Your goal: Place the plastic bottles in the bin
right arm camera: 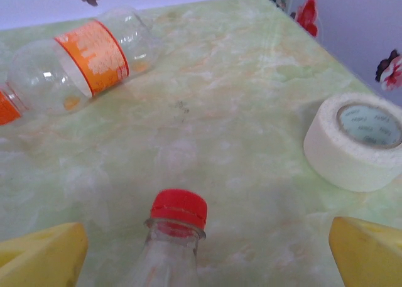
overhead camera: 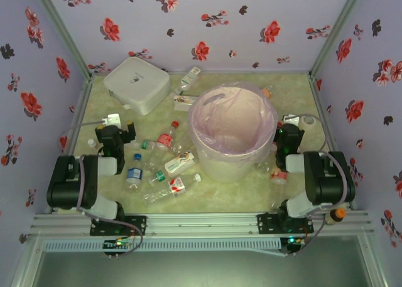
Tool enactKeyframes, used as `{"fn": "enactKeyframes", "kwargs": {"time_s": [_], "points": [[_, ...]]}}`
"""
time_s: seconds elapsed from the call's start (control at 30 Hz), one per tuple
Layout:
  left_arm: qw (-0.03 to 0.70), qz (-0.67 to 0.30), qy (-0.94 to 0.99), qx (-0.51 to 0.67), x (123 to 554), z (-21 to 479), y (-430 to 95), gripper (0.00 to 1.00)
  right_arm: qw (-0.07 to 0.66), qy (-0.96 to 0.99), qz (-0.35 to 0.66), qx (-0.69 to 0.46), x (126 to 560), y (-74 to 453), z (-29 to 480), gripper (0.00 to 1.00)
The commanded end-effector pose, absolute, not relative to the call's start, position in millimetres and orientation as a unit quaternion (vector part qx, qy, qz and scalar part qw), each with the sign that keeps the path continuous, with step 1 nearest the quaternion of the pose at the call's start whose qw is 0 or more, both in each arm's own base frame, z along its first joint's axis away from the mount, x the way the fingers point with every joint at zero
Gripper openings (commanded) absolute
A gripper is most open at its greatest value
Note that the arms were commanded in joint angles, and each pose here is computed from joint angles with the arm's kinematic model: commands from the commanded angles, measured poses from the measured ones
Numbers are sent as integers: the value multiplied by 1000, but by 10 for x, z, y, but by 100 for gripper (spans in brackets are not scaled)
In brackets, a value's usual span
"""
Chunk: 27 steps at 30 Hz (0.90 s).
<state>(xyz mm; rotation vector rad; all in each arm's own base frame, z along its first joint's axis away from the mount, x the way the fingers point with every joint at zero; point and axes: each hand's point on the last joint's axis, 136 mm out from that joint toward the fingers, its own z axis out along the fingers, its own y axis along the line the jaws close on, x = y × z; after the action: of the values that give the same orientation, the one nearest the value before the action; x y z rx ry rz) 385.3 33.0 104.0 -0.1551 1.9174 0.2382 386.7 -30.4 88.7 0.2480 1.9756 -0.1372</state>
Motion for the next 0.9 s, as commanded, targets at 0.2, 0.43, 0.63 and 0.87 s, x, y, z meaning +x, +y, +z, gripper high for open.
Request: {"fn": "enactKeyframes", "kwargs": {"time_s": [0.2,0.43,0.63,0.87], "points": [[565,54,799,-199,3588,2300,470,99,477,859,-47,179,3815,-396,1787,99],[548,-165,805,-155,3480,3258,-403,88,385,890,26,242,4057,-210,1859,99],[522,-270,809,-15,3287,3775,-1512,87,329,895,74,294,4631,-106,1547,98],[466,-325,819,76,3140,3742,-2404,88,293,883,153,334,5320,92,1066,94]]}}
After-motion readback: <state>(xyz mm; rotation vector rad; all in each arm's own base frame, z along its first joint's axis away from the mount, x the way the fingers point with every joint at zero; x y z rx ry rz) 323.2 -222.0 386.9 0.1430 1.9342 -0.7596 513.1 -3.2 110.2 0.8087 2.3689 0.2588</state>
